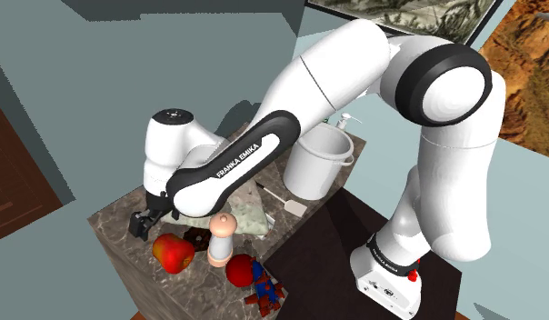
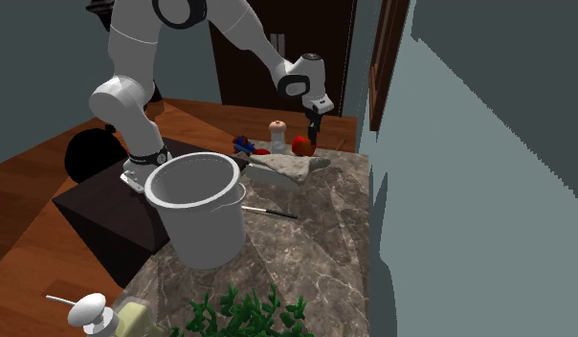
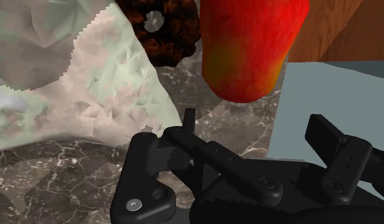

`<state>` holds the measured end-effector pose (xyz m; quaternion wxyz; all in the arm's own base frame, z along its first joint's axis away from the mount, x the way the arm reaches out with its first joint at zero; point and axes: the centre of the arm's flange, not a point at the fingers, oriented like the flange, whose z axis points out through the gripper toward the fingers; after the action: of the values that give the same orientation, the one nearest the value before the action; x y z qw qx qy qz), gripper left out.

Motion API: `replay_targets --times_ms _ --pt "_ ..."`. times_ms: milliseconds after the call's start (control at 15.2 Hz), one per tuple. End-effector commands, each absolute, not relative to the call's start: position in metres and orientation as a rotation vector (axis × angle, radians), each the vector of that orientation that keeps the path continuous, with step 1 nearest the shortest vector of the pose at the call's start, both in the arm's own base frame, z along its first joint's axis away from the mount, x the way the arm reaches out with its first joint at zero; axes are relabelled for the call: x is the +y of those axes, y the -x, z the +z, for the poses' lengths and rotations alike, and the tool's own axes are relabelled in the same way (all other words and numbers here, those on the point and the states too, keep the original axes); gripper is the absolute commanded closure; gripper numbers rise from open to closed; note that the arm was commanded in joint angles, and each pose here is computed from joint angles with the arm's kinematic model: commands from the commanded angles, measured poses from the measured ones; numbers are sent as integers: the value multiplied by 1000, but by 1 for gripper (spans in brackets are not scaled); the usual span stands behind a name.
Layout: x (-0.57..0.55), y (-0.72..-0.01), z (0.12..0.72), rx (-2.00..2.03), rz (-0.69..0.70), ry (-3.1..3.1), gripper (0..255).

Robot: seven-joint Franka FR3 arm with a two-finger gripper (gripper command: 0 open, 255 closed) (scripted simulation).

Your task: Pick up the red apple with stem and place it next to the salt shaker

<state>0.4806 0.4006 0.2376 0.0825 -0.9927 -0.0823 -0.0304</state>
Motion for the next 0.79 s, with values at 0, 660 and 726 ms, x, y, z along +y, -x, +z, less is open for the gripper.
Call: replay_targets --times_ms 0,660,726 --pt "398 -480 251 -246 -91 2965 0" --pt "392 -478 287 -246 -91 2965 0" --pt "392 -478 287 -246 -91 2965 0"
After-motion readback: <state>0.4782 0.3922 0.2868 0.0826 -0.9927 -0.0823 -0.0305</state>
